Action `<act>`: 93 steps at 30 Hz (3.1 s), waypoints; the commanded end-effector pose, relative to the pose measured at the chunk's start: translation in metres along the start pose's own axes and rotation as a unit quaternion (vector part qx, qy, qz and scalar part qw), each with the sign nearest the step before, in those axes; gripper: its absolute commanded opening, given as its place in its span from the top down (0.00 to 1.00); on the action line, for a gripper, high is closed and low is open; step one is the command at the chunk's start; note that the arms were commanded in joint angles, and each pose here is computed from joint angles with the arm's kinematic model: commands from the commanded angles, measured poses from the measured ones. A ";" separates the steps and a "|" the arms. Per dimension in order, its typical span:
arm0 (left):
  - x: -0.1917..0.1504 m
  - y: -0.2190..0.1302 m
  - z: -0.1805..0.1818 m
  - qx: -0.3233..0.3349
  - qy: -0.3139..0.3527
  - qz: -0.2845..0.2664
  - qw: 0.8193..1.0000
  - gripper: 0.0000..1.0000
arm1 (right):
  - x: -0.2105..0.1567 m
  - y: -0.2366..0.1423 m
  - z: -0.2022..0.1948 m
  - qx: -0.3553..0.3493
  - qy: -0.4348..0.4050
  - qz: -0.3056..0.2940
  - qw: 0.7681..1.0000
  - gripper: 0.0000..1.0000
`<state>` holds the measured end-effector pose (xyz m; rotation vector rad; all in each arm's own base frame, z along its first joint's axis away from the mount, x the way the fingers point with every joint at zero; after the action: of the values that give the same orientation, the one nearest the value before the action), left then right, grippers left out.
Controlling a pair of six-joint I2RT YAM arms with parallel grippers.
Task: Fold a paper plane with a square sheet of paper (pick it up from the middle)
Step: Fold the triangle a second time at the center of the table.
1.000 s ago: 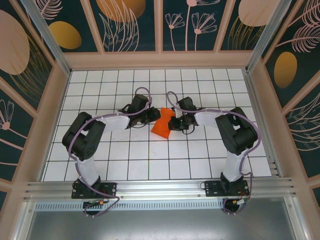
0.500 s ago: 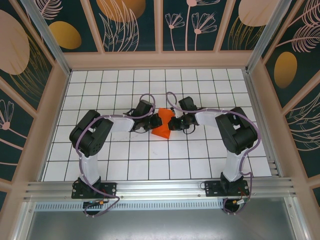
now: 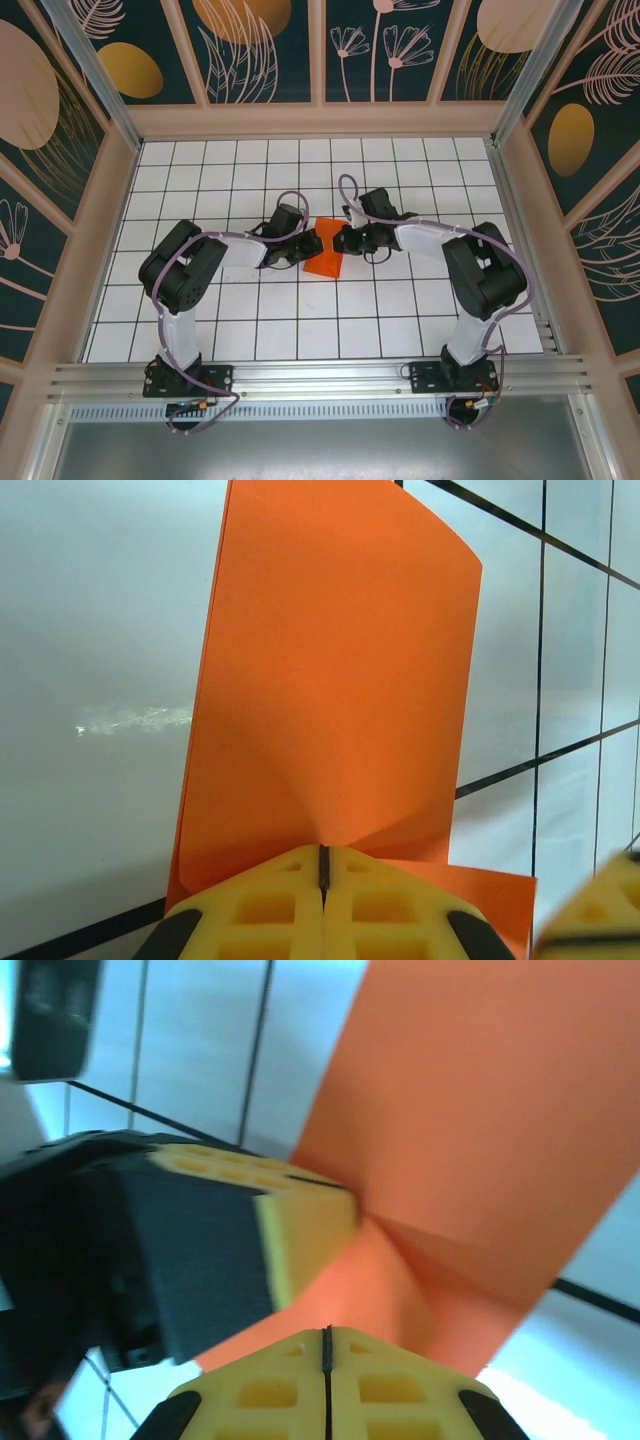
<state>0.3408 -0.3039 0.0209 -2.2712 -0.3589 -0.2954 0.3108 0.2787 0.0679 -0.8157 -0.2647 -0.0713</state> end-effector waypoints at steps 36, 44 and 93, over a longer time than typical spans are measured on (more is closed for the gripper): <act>-0.046 0.005 0.064 0.100 -0.056 0.050 0.992 0.98 | -0.077 0.032 -0.014 -0.044 0.054 0.103 0.992 0.95; -0.047 0.005 0.063 0.097 -0.056 0.050 0.992 0.98 | -0.045 0.016 0.005 -0.017 0.041 0.056 0.997 0.95; -0.052 0.005 0.068 0.106 -0.073 0.057 0.990 0.98 | -0.047 0.035 -0.015 -0.031 0.028 0.094 0.995 0.95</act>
<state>0.3416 -0.3019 0.0205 -2.2949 -0.4261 -0.2585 0.2902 0.2964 0.0280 -0.8817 -0.1508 0.0220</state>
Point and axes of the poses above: each hand's point on the last joint's axis, 136 mm out from that joint toward the fingers, its own y axis out along the fingers, its own z axis along the line the jaws close on, x = y × z, the point moved 1 cm from there along -y, back along the fingers, and after that the axes turned 5 degrees about y, right-handed, at the moved point
